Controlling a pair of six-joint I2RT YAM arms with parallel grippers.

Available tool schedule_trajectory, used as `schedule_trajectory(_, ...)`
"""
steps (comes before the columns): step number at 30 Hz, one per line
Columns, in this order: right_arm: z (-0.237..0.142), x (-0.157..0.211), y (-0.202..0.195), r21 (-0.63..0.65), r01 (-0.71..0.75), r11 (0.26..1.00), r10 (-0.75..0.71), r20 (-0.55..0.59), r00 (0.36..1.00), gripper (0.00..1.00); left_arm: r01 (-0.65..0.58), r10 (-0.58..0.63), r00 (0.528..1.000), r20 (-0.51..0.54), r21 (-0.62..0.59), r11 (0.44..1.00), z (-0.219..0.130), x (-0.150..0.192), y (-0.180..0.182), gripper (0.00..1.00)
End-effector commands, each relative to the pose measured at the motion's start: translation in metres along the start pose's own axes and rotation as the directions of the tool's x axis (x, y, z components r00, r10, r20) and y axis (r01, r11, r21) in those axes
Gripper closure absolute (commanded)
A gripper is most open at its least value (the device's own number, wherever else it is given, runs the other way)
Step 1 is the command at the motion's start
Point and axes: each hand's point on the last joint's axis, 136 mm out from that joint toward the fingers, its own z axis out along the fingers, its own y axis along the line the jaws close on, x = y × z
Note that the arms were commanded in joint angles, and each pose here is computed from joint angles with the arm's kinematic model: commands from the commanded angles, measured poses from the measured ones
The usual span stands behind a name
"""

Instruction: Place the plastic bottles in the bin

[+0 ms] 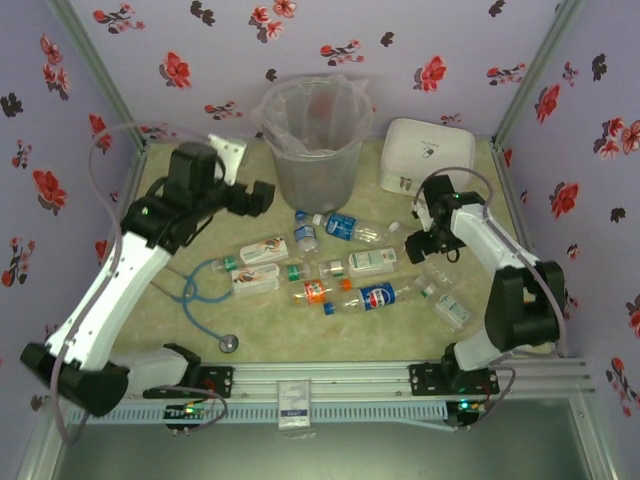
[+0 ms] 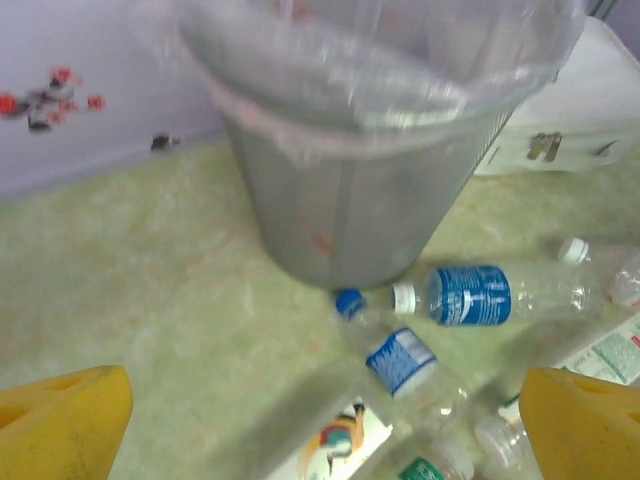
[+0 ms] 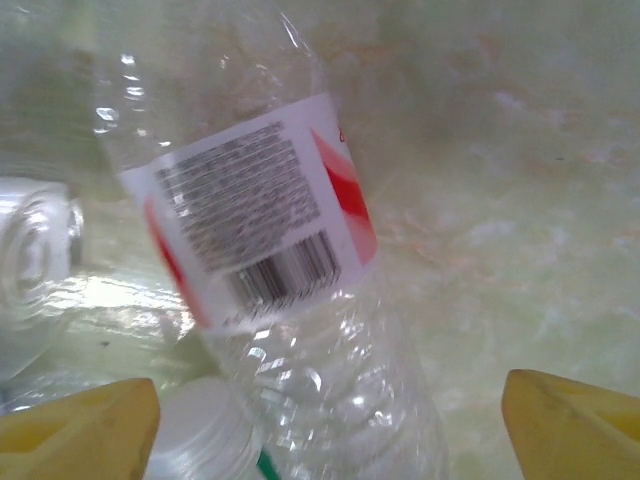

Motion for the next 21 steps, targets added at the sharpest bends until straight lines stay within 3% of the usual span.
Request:
schedule_trajectory(1,0.012,-0.020,0.005,-0.079,0.073,0.994,-0.071,0.025,0.997,0.08,0.113,-0.113,0.992,-0.052,-0.005,0.994,0.003,0.047,0.004,0.00)
schedule_trajectory(8,0.046,-0.028,0.011,-0.146,0.095,0.985,-0.105,-0.063,0.992,0.11,0.209,-0.214,0.959,-0.184,-0.043,0.977,0.006,0.131,0.010,0.00)
schedule_trajectory(13,0.047,-0.035,0.004,-0.123,0.085,0.989,-0.094,-0.073,0.993,0.18,0.205,-0.211,0.957,-0.202,-0.048,0.978,0.011,0.139,0.011,0.00)
schedule_trajectory(16,0.034,-0.039,-0.001,-0.101,0.084,0.991,-0.089,-0.043,0.995,0.29,0.194,-0.200,0.958,-0.208,-0.049,0.980,0.017,0.137,0.011,0.00)
schedule_trajectory(21,0.003,-0.040,-0.011,-0.059,0.078,0.995,-0.078,-0.007,0.997,0.39,0.190,-0.196,0.954,-0.229,-0.047,0.981,0.029,0.140,0.009,0.00)
